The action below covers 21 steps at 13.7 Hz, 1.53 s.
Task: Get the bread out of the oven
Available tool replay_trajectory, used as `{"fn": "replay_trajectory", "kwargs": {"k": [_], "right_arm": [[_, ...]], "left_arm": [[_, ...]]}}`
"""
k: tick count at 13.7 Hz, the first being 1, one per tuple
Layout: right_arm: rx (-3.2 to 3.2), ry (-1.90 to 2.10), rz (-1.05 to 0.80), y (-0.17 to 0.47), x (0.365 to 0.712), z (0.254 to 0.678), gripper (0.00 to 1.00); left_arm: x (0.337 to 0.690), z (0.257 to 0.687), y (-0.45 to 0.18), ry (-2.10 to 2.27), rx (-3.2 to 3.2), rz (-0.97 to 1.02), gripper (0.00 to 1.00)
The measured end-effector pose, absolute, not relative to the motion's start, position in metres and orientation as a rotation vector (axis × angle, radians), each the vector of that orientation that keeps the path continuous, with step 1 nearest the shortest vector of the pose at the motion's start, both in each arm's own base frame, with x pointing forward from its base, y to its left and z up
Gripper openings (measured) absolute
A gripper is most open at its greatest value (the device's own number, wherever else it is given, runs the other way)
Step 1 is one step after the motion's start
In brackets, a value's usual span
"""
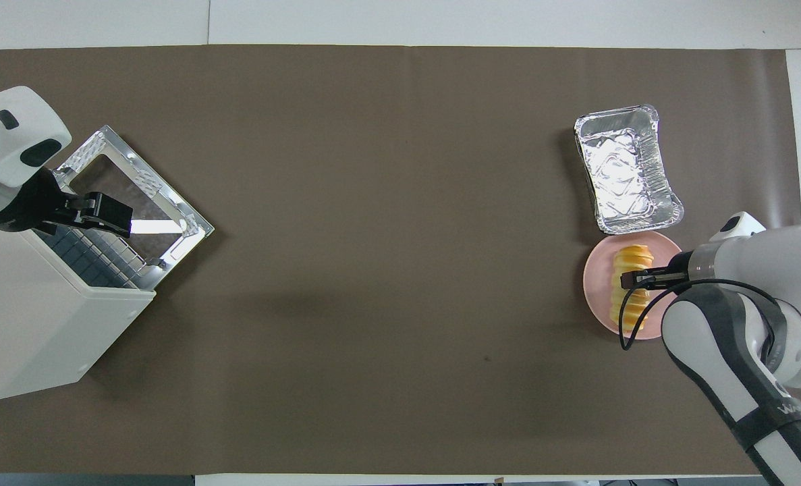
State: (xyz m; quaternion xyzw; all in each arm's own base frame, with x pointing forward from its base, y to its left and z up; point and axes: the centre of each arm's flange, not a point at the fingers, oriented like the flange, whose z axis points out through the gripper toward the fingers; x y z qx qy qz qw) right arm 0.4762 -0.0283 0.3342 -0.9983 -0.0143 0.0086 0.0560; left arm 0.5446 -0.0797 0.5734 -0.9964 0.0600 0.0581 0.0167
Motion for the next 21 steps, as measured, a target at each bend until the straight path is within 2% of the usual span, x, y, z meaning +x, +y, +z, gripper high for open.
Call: {"fn": "replay_trajectory", "kwargs": {"k": [3, 4, 8, 15, 18, 21], "right_arm": [[-3.020, -0.061, 0.023, -0.026, 0.495, 0.367, 0.97], [-3.016, -0.066, 0.012, -0.026, 0.505, 0.387, 1.00], [-3.019, -0.101, -0.018, -0.027, 0.534, 0.480, 1.00], [-3.100, -0.094, -0.027, -0.054, 0.529, 0.603, 1.00], [-3.137, -0.058, -0.024, -0.064, 0.535, 0.623, 1.00], [-3.137, -0.023, 0.014, -0.075, 0.543, 0.606, 1.00]], "left_arm": [[0.545, 0.573, -0.080, 0.186, -3.097, 0.181, 1.00], [0.545, 0.573, -0.080, 0.186, -3.097, 0.181, 1.00], [0.545, 0.573, -0.080, 0.186, -3.097, 0.181, 1.00], [0.545, 0.573, -0.080, 0.186, -3.097, 0.181, 1.00], [0.545, 0.573, -0.080, 0.186, -3.097, 0.181, 1.00], [0.545, 0.573, -0.080, 0.186, -3.097, 0.181, 1.00]]}}
